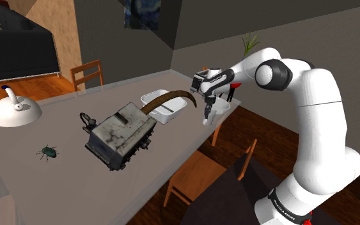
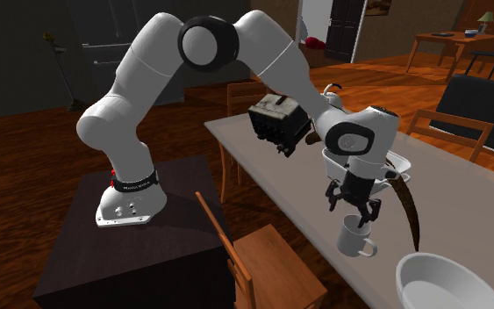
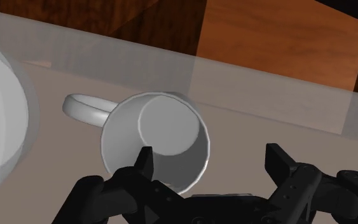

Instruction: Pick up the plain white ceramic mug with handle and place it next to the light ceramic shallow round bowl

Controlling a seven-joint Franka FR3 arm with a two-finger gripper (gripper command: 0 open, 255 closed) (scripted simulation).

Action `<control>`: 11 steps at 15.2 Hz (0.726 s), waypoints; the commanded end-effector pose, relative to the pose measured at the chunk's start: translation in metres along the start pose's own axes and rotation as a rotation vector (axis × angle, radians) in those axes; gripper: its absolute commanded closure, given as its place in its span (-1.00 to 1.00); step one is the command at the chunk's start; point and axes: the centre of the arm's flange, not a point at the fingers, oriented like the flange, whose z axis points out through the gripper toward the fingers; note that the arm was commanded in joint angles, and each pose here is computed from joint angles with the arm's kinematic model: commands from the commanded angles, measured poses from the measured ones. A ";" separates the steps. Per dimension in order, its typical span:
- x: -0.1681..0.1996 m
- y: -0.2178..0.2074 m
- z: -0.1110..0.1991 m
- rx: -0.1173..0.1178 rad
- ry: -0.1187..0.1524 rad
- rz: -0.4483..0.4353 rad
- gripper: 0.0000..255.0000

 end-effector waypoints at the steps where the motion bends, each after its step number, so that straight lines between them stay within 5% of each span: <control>1: 0.000 0.000 -0.021 0.000 0.000 0.000 -1.00; 3: 0.000 0.000 -0.044 0.000 0.000 0.000 -1.00; 11: 0.000 0.000 -0.044 0.000 0.000 0.000 -1.00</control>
